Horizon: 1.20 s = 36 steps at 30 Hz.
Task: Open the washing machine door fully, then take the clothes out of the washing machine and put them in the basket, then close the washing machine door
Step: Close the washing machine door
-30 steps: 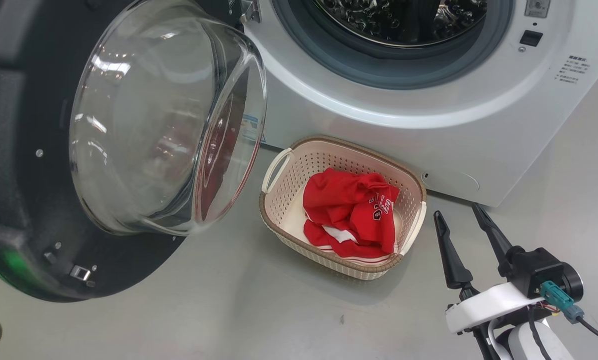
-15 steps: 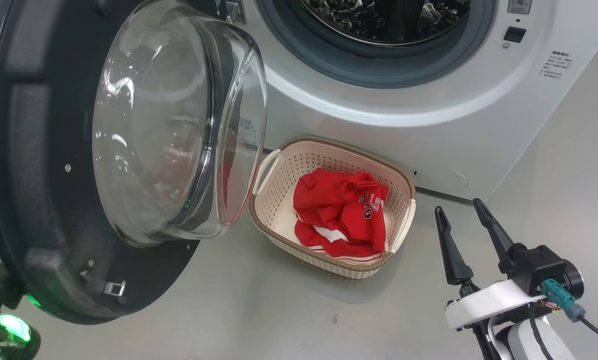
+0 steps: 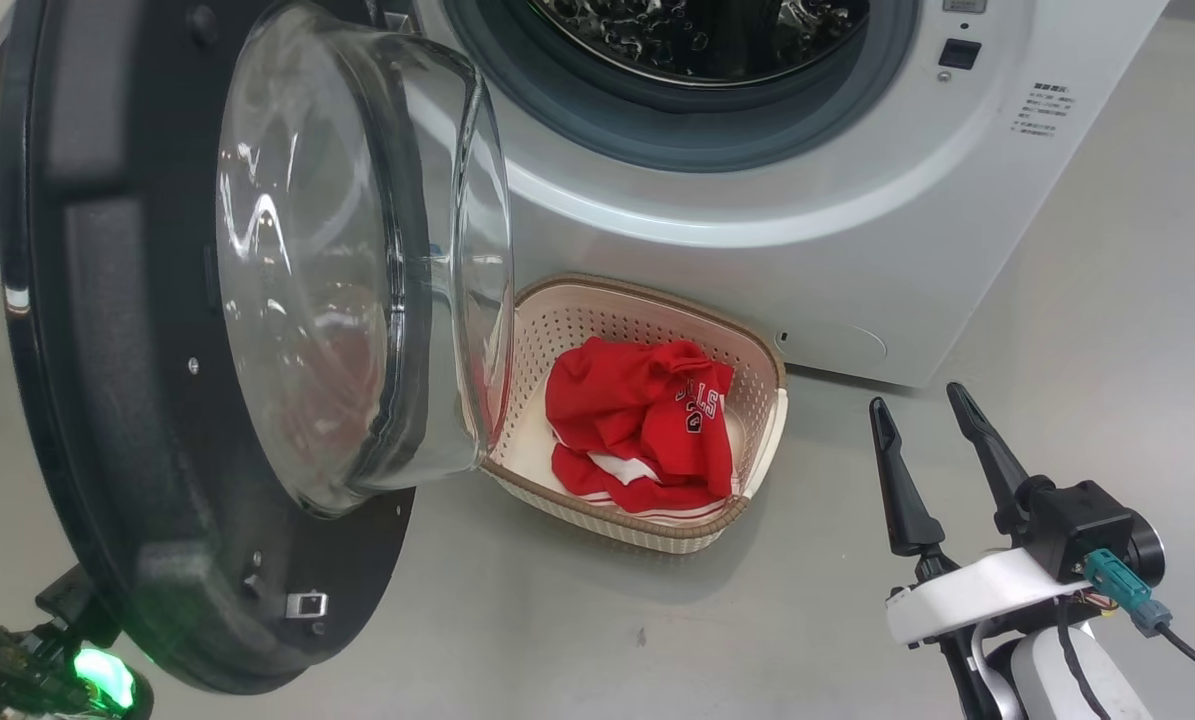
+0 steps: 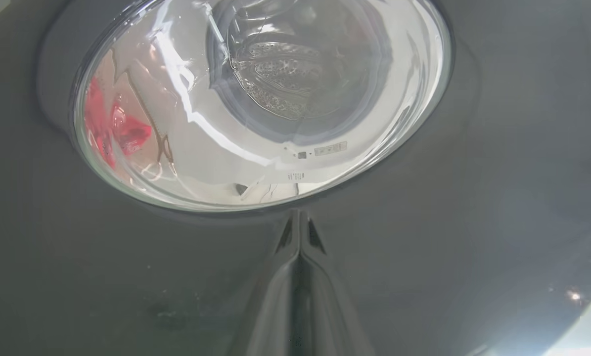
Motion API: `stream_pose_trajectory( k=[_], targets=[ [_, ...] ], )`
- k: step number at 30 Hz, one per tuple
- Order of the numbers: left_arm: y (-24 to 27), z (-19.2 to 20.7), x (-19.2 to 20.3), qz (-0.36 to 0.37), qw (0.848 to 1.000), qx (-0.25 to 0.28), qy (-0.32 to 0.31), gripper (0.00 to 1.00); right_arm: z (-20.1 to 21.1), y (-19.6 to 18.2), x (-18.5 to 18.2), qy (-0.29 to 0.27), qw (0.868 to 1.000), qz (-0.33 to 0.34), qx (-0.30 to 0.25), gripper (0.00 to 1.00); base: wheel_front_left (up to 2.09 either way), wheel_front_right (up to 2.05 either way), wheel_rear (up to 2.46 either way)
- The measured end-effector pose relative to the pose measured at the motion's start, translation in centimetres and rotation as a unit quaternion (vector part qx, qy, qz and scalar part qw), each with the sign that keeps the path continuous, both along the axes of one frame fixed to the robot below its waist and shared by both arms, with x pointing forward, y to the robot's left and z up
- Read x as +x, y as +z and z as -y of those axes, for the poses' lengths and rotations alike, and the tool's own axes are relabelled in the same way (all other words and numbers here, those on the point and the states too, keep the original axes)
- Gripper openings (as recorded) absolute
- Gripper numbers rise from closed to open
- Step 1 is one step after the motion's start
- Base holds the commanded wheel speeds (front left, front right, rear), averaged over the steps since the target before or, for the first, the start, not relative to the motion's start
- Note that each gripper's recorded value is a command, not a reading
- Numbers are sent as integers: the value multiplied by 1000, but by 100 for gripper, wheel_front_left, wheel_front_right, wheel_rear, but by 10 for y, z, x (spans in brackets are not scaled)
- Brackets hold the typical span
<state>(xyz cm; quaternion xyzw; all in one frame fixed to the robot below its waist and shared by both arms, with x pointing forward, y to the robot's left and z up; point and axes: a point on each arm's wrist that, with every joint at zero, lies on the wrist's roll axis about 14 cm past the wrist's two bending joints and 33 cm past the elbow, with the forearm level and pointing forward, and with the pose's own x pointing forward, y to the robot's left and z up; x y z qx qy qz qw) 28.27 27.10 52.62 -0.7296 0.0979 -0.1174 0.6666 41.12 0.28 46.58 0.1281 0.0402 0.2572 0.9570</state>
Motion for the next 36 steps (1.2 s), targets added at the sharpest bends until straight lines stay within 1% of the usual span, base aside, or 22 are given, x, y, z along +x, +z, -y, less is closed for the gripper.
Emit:
stream_pose_trajectory(
  k=[7,16,26,36],
  targets=[
    [4,21,12,14,999,-7,-37,0,12,7,4,-23,1000,7,7,100,0,0,0],
    [8,47,31,28,996,-10,-90,0,34,7,0,-58,998,5,7,100,0,0,0],
    [11,82,52,39,987,-14,-157,0,62,9,-5,-99,995,1,10,100,0,0,0],
    [12,121,76,46,973,-21,-223,0,92,10,-11,-143,990,-1,7,100,0,0,0]
  ],
)
